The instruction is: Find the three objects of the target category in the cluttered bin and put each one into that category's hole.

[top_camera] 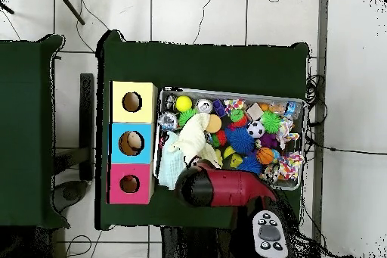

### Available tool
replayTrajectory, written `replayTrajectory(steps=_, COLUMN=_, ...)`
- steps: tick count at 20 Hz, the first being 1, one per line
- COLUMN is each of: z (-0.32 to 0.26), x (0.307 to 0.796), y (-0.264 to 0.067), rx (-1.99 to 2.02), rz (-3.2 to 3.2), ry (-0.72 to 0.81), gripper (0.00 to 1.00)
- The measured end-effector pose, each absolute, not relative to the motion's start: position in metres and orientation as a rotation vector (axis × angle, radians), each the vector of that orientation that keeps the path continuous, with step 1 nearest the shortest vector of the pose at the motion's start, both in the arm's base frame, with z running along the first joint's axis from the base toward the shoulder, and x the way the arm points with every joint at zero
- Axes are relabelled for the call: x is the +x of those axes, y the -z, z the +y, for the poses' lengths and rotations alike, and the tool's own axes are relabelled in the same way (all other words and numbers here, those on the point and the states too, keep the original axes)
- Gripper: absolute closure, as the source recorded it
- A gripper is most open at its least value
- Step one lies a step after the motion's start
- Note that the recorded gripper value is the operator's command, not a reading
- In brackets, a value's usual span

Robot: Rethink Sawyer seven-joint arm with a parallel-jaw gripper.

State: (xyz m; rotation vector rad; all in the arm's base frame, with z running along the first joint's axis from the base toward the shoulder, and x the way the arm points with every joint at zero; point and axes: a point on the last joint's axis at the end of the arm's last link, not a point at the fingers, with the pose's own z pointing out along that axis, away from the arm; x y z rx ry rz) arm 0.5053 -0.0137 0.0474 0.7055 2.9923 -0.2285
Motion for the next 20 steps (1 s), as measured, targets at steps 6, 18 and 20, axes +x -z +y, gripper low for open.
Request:
replayTrajectory(steps=6, z=-0.010, x=0.505, y=-0.041, rx=0.754, rz=2.999, ry=0.217, gripper=0.00)
replayTrajectory(steps=18, z=-0.006, x=0.497, y=-0.026, rx=0.803, rz=2.992, ry=0.216, gripper=0.00)
replayTrajectory(steps=20, z=-0.010, x=0.492, y=-0.015, rx=0.809, rz=2.987, ry=0.216, gripper=0.00)
